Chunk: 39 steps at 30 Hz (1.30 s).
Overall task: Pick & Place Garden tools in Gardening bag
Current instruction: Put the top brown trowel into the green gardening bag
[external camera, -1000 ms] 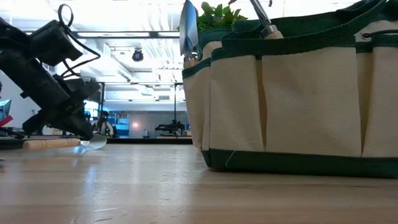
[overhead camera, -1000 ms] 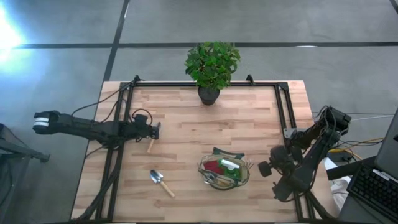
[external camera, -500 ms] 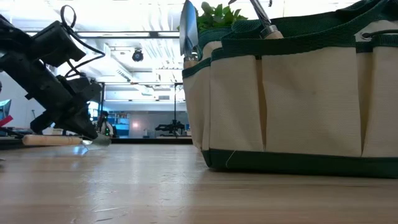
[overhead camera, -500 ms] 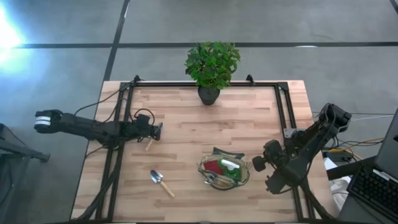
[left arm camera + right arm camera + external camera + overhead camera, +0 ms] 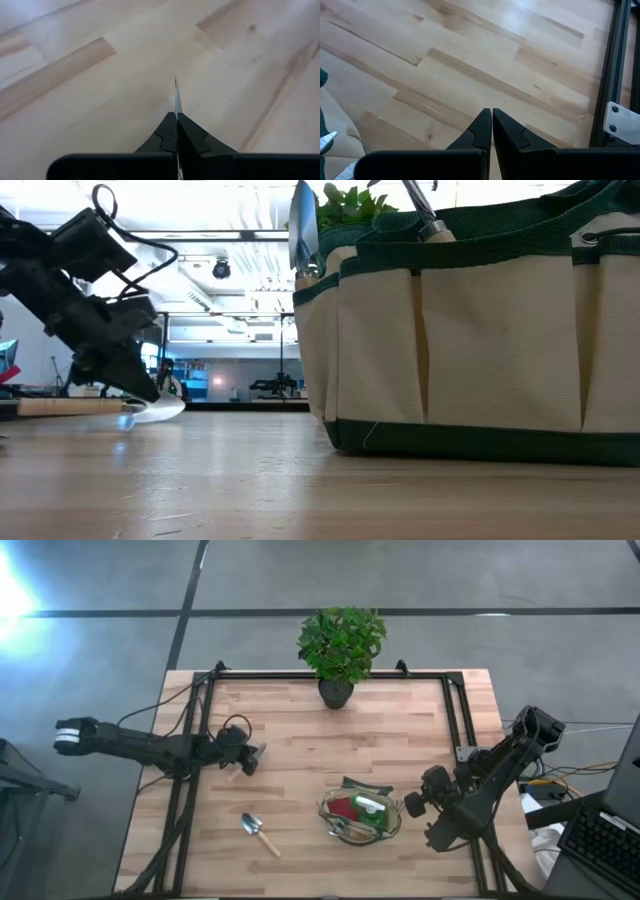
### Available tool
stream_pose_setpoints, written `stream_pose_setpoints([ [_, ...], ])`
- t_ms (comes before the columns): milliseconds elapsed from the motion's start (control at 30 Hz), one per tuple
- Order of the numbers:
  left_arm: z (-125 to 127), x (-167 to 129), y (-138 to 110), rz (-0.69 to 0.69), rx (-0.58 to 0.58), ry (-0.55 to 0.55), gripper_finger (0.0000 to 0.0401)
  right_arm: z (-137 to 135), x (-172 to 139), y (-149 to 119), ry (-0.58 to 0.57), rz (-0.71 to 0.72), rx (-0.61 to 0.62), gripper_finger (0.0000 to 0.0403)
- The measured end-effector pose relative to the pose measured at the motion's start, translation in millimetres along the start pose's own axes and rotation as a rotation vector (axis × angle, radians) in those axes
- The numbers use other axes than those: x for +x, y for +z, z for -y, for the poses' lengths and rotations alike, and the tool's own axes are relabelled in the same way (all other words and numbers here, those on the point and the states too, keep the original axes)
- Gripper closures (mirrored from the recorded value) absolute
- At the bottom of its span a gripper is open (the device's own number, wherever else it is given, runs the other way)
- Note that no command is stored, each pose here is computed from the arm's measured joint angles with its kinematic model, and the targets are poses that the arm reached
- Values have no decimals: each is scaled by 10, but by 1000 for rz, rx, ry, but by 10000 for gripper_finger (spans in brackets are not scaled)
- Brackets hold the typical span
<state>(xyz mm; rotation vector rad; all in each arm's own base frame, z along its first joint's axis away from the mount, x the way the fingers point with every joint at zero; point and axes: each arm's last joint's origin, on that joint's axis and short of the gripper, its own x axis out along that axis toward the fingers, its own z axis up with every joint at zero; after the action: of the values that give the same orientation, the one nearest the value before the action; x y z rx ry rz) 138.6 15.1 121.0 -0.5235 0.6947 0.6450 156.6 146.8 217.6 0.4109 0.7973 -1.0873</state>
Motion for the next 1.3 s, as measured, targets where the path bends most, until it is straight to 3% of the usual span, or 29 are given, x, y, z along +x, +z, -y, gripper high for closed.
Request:
stream_pose_setpoints([
  [300, 29, -12, 23, -17, 128, -35, 401, -2, 0, -1, 2, -1, 1, 394],
  [633, 181, -98, 222, 14, 276, -117, 401, -4, 0, -2, 4, -2, 3, 394],
  [767, 206, -130, 240, -44, 333, -155, 401, -4, 0, -2, 4, -2, 1, 394],
  [900, 192, -160, 240, -97, 375, -124, 401, -5, 0, -3, 4, -3, -4, 394],
  [1100, 210, -188, 281, -97, 378, -114, 401, -6, 0, -3, 5, -3, -3, 394],
  [1300, 315, -243, 433, -7, 363, -162, 401, -7, 0, -3, 6, -4, -3, 394],
])
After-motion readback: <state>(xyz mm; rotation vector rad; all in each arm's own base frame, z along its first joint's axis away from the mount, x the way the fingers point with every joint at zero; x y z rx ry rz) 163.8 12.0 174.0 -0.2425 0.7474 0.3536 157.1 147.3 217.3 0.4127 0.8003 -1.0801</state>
